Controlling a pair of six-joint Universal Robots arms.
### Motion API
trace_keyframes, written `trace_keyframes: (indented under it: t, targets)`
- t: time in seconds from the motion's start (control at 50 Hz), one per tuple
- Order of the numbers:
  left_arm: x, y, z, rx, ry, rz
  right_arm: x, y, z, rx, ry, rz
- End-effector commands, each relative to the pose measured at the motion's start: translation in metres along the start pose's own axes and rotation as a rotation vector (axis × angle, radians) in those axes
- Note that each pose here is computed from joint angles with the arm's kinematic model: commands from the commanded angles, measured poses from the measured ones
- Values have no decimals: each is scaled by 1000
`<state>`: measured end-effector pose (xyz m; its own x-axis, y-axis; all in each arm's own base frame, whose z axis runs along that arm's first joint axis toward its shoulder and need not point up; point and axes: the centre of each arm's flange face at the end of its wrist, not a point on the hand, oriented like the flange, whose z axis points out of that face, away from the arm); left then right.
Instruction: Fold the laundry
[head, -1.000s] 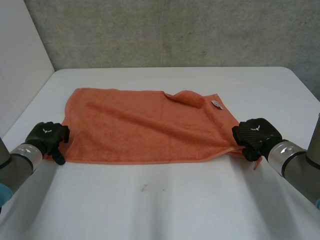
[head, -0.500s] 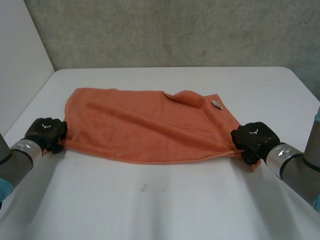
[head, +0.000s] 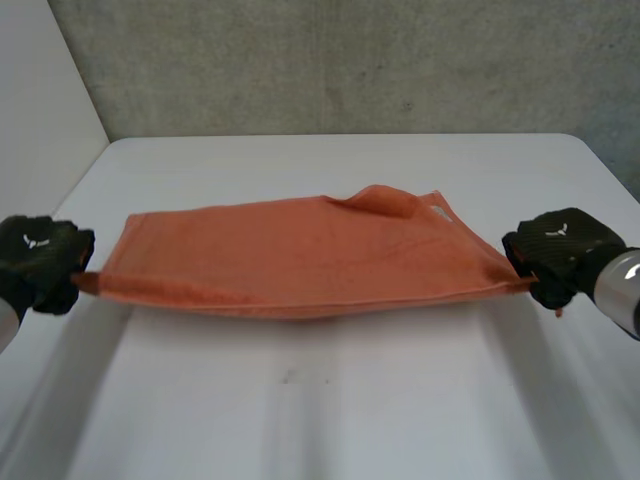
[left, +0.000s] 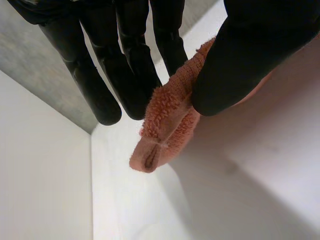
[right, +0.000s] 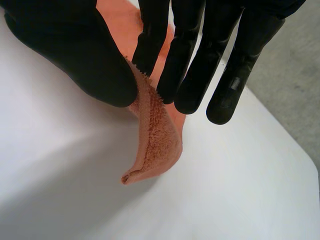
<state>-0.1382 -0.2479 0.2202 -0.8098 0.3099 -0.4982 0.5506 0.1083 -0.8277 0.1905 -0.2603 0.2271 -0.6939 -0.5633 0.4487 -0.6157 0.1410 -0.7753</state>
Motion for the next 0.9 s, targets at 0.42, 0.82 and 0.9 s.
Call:
trace_keyframes:
  t: [0.42, 0.82, 0.9]
  targets:
    - [-15, -69, 117, 154, -68, 140, 65, -88, 70, 238, 246, -164]
    - [-47, -136, 106, 576, -283, -53, 77, -130, 35, 696, 372, -44]
    - [-21, -94, 111, 453, -208, -65, 57, -101, 48, 613, 299, -25]
